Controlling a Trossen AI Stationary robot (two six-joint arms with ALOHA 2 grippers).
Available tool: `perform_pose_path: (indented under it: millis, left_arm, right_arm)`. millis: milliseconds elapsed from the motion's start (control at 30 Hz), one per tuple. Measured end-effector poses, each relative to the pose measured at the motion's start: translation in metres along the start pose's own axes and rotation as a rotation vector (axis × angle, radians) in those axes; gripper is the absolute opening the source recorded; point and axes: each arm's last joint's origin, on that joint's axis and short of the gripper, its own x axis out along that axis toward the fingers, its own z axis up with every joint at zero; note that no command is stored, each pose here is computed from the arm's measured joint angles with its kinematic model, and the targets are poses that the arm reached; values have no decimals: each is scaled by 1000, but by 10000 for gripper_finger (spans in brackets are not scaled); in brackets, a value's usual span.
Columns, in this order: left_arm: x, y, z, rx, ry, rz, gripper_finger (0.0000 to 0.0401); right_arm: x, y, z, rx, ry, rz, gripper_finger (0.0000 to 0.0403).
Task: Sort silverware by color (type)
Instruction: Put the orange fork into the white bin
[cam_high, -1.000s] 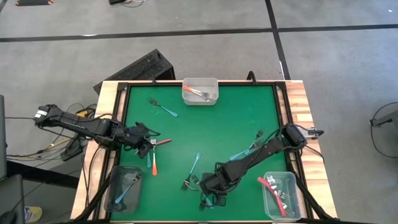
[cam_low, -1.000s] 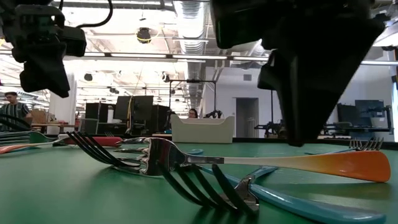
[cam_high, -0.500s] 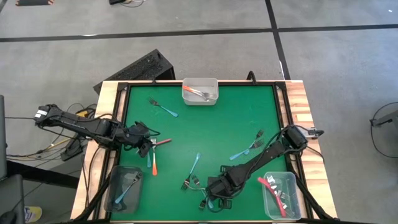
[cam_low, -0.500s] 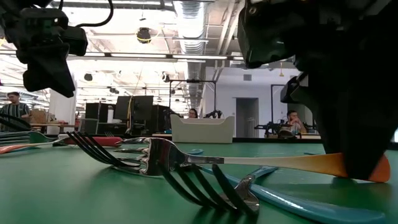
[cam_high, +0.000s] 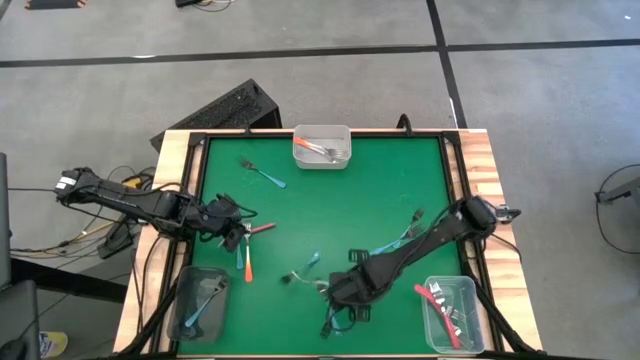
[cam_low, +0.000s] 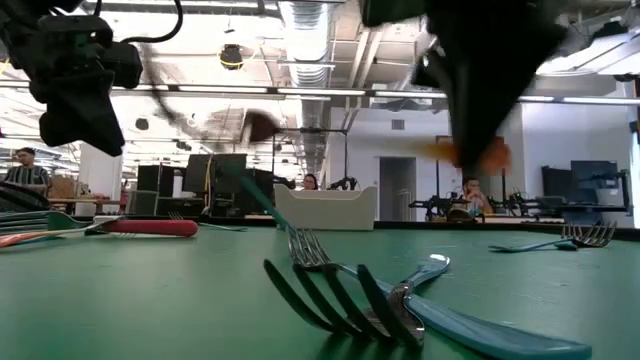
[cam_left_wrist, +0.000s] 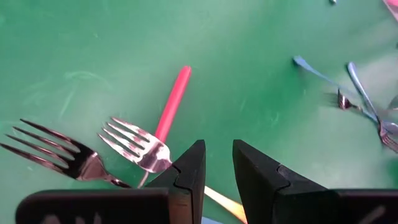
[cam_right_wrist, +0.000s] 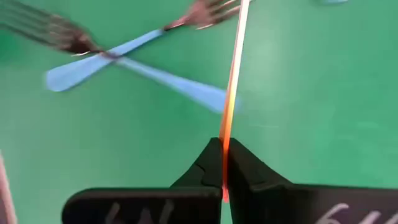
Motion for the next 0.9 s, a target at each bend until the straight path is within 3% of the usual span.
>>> perform_pose_path:
  millis: [100,200,400,567,667,767,833,900]
  left_arm:
    - [0,0,1,-22,-29,12,69]
    - [0,0,2,-46,-44,23,69]
    - [0,0,2,-92,-46,23,69]
    - [0,1,1,-179,-46,23,69]
    - [0,1,1,-228,-46,22,69]
    - [0,1,1,-271,-47,21,69]
    - [0,1,1,-288,-49,23,69]
    - [0,1,2,-296,-61,29,69]
  right_arm:
    - [-17,-37,7,3,-41,-139,16]
    - [-28,-88,17,89,-64,-252,16]
    - [-45,-191,32,89,-121,-307,16]
    - [-42,-252,27,2,-73,-284,16]
    - [-40,-268,23,-69,-49,-236,16]
    - [-43,-265,23,-160,-70,-163,16]
    - [-53,-257,21,-208,-115,-75,16]
    - [-66,-247,20,-236,-200,86,16]
